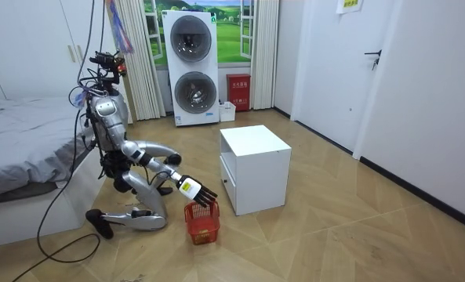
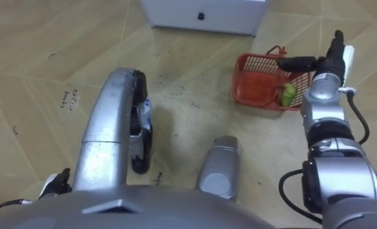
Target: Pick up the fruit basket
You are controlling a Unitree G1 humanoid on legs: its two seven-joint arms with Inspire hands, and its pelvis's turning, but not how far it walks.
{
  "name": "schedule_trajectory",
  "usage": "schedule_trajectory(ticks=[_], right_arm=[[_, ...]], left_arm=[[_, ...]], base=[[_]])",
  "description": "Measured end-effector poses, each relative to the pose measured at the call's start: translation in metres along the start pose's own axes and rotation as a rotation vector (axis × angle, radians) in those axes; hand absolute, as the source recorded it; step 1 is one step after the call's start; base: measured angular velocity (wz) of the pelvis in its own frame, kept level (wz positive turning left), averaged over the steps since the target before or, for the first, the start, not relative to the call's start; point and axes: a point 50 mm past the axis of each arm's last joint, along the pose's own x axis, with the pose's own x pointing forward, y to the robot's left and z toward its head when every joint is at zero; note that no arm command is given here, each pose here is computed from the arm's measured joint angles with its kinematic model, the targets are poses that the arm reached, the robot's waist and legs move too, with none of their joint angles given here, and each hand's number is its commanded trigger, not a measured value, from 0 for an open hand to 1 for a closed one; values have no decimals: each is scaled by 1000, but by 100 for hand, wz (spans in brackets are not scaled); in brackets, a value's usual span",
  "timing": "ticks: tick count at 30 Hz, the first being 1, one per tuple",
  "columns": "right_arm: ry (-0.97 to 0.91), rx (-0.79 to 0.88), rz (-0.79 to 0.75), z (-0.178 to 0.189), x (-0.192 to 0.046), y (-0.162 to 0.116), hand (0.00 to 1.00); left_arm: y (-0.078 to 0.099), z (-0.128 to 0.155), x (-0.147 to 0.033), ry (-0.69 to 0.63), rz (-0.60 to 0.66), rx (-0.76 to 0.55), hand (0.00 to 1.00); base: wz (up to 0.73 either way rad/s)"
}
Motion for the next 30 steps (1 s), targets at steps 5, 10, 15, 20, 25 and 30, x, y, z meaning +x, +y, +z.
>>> schedule_trajectory(ticks=[5,10,15,20,25,30], right_arm=[[-4,-12,11,0,0,2,0],[-12,-35,36,2,-1,6,0],[-38,-34,42,9,-1,9,0],[-45,-28,53,13,0,10,0],[-54,-20,64,19,2,12,0],[15,-31,98,3,1,12,0]], left_arm=[[-4,-2,-1,-2,-14,35,0],[-5,-1,-1,-3,-20,46,0],[-6,3,0,-5,-30,14,0],[-6,7,0,-10,-39,-5,0],[-7,5,0,-3,-41,-19,0],[-12,5,-1,-15,-58,-4,0]], base=[[-1],[-4],[-8],[5],[0],[1]])
